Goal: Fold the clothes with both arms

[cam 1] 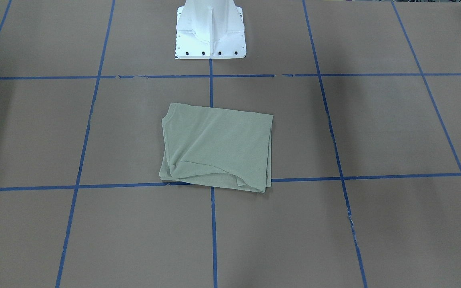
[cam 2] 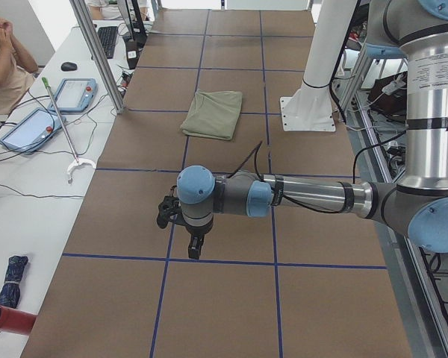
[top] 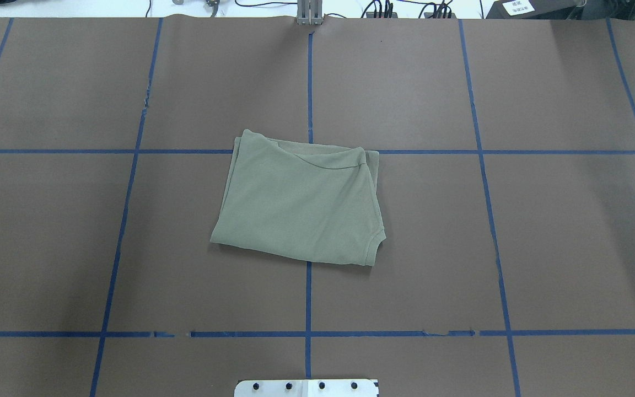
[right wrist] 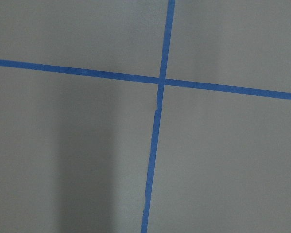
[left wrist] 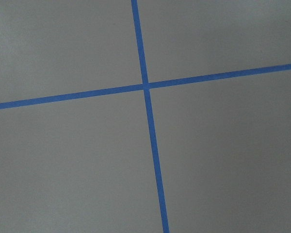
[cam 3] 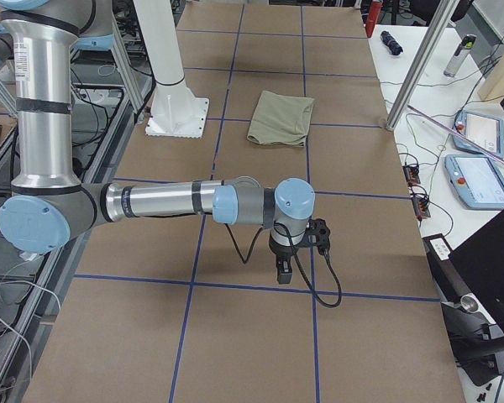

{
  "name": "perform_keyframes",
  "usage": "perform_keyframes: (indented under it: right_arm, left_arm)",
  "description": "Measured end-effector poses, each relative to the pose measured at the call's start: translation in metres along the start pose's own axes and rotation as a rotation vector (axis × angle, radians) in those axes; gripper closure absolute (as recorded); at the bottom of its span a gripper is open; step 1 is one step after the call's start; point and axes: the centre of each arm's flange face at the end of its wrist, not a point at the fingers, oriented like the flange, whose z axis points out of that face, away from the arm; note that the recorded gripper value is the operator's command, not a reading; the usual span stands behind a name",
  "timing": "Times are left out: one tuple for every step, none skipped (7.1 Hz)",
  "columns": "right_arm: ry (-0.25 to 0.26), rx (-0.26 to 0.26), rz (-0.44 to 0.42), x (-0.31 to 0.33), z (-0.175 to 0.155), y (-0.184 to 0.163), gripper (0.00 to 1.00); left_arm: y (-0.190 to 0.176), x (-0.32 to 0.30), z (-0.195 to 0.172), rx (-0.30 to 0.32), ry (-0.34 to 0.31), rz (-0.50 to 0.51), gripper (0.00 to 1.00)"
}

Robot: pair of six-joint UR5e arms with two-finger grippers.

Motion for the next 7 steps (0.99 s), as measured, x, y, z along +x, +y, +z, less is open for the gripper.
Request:
perform_keyframes:
  right_arm:
    - [0.000,-0.001,0.001,0.0002,0.0003,0.0003,0.00]
    - [0.000,-0.002,0.004,0.0010,0.0011,0.0006,0.00]
    - [0.000,-0.004,0.006,0.0017,0.0018,0.0008,0.00]
    - [0.000,-0.006,0.008,0.0021,0.0023,0.0009,0.00]
    - [-0.001,-0.007,0.009,0.0026,0.0030,0.0015,0.00]
    - [-0.002,-0.008,0.009,0.0030,0.0036,0.0022,0.00]
    - [-0.002,-0.010,0.009,0.0036,0.0043,0.0029,0.00]
  left_arm:
    - [0.0000,-0.0004,0.0004,0.000,0.000,0.000,0.00]
    - [-0.0002,-0.0007,0.0006,-0.001,0.000,-0.001,0.00]
    - [-0.0003,-0.0011,0.0010,-0.001,0.000,-0.001,0.00]
    - [0.0001,-0.0021,0.0019,-0.003,0.000,-0.003,0.00]
    - [0.0006,-0.0030,0.0027,-0.005,-0.001,-0.005,0.00]
    - [0.0009,-0.0034,0.0030,-0.006,-0.001,-0.007,0.00]
    - [0.0014,-0.0039,0.0035,-0.008,-0.001,-0.008,0.00]
